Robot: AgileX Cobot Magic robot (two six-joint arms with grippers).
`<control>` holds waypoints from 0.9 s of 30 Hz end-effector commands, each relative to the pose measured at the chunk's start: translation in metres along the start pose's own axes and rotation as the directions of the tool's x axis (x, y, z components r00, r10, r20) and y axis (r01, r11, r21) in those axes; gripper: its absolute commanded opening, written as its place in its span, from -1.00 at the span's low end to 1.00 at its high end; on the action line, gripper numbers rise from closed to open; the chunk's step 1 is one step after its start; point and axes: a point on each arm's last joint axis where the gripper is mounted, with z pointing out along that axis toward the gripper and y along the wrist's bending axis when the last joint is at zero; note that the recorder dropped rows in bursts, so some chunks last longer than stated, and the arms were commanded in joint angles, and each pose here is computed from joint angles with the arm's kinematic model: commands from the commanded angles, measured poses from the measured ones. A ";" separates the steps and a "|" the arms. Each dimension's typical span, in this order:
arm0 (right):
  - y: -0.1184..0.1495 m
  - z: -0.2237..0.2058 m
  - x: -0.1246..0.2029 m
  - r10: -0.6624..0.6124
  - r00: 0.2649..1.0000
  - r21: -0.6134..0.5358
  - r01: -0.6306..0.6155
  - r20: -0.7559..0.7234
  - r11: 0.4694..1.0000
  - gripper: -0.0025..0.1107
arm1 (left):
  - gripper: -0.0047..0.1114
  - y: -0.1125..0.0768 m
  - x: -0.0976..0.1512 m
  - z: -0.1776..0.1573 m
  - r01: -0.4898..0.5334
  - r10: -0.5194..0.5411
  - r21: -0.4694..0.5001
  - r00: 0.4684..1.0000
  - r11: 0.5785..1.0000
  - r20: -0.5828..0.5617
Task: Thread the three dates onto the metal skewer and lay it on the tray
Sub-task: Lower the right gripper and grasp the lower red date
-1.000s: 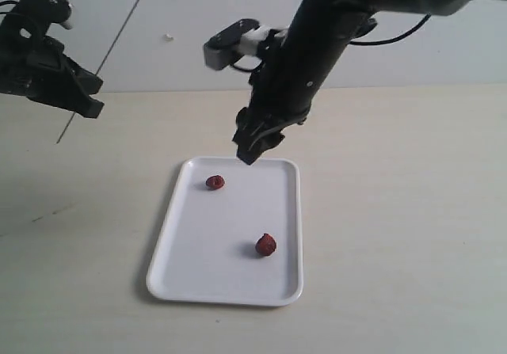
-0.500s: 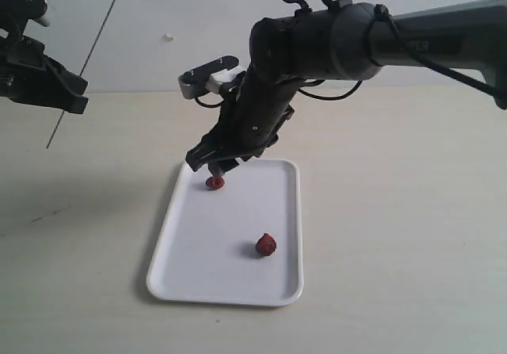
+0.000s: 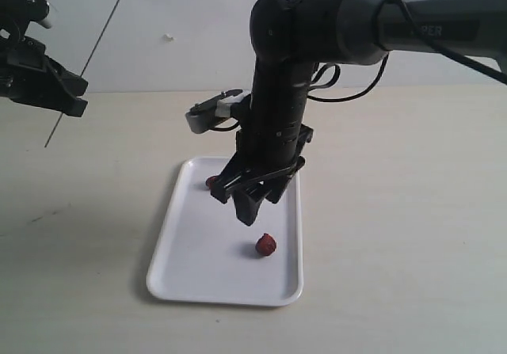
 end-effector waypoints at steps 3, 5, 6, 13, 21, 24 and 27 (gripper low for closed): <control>0.007 0.012 0.012 -0.040 0.998 -0.064 0.037 -0.051 0.997 -0.01 | -0.92 -0.001 0.000 -0.001 0.009 -0.009 0.006 1.000 1.000 0.005; 0.004 0.019 0.019 -0.049 0.995 -0.035 0.046 -0.092 0.998 -0.01 | -0.92 -0.001 0.000 -0.001 0.009 -0.009 0.011 1.000 1.000 0.005; 0.002 0.021 0.020 -0.051 0.994 -0.022 0.050 -0.091 0.999 -0.01 | -0.92 -0.002 0.000 -0.001 0.009 -0.009 0.015 1.000 1.000 0.005; -0.001 0.032 0.019 -0.047 0.998 0.012 0.048 -0.033 0.999 0.02 | -0.92 -0.003 0.000 -0.001 0.009 -0.009 0.029 1.000 1.000 0.006; -0.004 0.046 0.022 -0.041 0.999 0.035 0.041 0.009 0.999 0.07 | -0.92 -0.003 0.000 -0.001 0.009 -0.009 0.032 1.000 0.999 0.006; -0.006 0.053 0.023 -0.038 0.998 0.052 0.035 0.044 0.998 0.07 | -0.92 -0.003 0.000 -0.001 0.009 -0.009 0.033 1.000 0.999 0.006; -0.007 0.060 0.025 -0.036 0.996 0.069 0.030 0.080 0.997 0.07 | -0.92 -0.003 0.000 -0.001 0.009 -0.009 0.033 1.000 0.999 0.006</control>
